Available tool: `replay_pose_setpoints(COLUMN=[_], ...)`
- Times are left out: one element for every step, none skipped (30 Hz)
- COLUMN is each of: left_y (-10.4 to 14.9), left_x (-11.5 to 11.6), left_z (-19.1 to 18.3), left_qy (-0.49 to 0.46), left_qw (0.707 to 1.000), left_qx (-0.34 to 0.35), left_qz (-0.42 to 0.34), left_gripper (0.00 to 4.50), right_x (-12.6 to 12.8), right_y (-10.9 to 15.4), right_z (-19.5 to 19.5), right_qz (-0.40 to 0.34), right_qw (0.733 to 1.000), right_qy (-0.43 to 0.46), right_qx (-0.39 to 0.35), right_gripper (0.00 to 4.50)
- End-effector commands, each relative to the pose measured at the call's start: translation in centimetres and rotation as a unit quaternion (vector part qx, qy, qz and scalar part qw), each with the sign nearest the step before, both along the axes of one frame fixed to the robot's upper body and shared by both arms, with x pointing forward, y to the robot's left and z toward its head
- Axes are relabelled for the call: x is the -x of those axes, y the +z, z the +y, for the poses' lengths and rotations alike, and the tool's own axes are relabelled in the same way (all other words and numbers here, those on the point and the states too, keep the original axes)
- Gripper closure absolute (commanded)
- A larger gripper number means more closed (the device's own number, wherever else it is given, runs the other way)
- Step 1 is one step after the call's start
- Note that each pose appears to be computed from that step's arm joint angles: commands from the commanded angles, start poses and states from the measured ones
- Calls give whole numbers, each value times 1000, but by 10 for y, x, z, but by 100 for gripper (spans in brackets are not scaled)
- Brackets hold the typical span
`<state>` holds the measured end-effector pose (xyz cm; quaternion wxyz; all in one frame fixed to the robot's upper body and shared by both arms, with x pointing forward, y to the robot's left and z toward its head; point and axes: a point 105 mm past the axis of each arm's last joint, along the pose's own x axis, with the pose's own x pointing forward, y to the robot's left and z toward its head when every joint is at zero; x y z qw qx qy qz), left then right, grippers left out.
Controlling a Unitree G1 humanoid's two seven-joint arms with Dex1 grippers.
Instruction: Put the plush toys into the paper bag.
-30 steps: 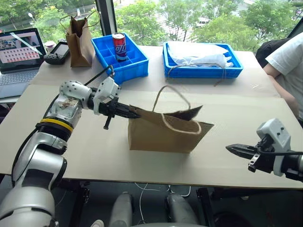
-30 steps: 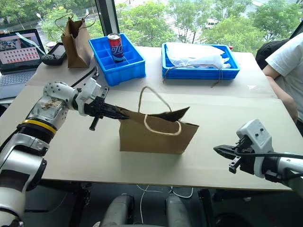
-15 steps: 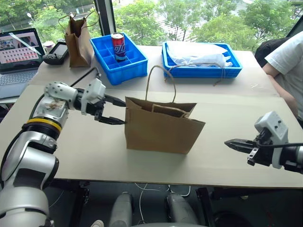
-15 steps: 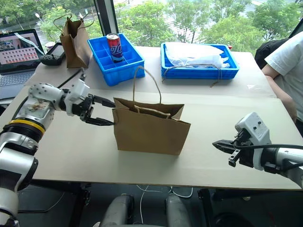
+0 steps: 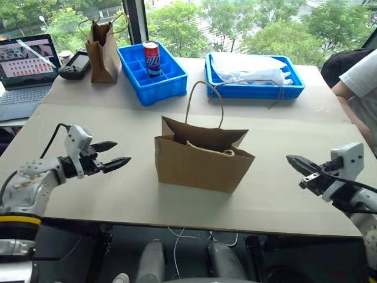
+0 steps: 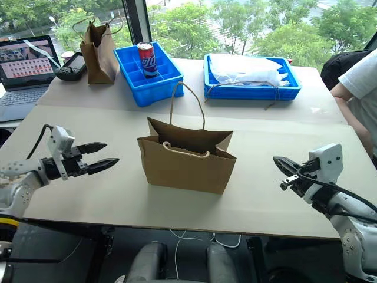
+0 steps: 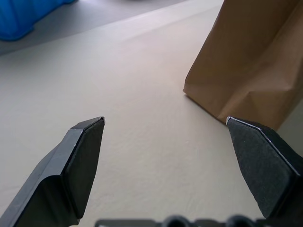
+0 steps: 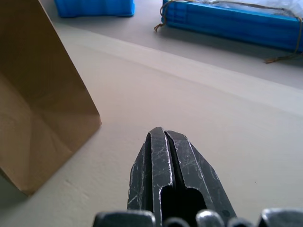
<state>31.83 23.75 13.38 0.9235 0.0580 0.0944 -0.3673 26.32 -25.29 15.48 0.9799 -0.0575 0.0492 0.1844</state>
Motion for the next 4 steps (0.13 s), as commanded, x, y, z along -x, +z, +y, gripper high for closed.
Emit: replay_pose_setpoints(left_y=[24, 19, 14, 12], left_x=[-2, -2, 0, 1], left_z=[-1, 1, 1, 1], left_qy=[64, 86, 98, 105], left_qw=[994, 992, 991, 990], left_qx=[2, 4, 17, 27], left_qz=[-87, -92, -91, -90], left_gripper=[5, 5, 5, 5], right_x=[5, 6, 7, 7], right_y=[8, 4, 1, 0], right_z=[2, 4, 5, 7], right_qz=[-45, -42, -39, -38], right_qw=[999, 999, 999, 999], right_qy=[-14, -13, -11, -10], right_qx=[21, 25, 28, 31], right_gripper=[450, 450, 450, 450])
